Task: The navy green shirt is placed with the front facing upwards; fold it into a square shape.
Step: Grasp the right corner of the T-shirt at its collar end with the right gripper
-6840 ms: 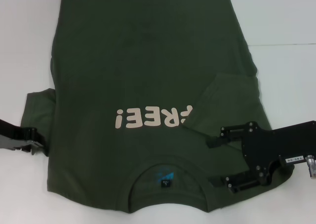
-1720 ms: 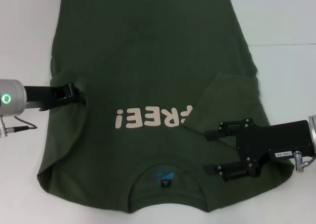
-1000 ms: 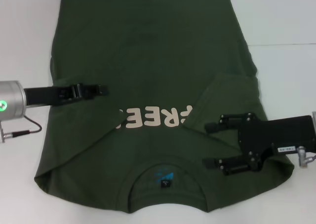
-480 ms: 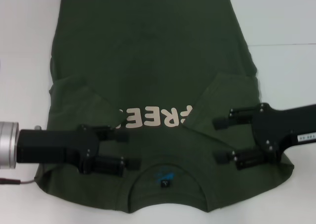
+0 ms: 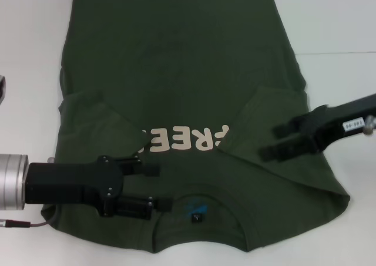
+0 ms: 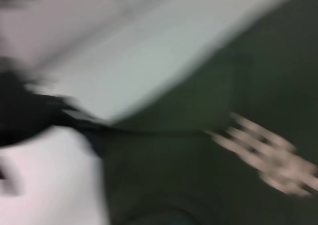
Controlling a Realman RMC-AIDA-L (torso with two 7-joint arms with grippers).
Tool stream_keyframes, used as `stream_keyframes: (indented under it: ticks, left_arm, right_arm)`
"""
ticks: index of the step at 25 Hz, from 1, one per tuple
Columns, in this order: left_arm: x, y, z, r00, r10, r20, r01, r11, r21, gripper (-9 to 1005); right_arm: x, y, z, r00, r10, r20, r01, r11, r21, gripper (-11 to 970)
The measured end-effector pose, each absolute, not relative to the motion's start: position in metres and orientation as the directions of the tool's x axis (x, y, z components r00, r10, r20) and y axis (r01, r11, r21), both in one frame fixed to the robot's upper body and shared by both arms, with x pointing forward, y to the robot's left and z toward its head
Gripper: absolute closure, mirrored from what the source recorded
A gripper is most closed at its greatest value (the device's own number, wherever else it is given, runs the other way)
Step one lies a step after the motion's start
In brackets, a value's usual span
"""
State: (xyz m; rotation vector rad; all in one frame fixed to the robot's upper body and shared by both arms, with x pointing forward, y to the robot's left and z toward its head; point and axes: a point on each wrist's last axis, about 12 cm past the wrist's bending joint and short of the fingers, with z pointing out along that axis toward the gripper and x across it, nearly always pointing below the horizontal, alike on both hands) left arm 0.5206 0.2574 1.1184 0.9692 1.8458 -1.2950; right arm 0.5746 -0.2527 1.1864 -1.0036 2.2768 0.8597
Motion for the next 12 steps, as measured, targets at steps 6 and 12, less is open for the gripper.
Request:
stream_keyframes:
  ticks: [6, 12]
  left_arm:
    - [0.524, 0.255, 1.121, -0.471, 0.186, -0.862, 0.875, 0.223, -0.430, 46]
    - [0.526, 0.253, 1.122, -0.442, 0.158, -0.883, 0.887, 0.223, -0.405, 45]
  right_arm:
    - [0.588, -0.255, 1.189, -0.764, -0.511, -0.394, -0.616, 0.759, 0.210, 125]
    - [0.586, -0.266, 1.180, -0.835, -0.493, -0.245, -0.532, 0.837, 0.129, 124]
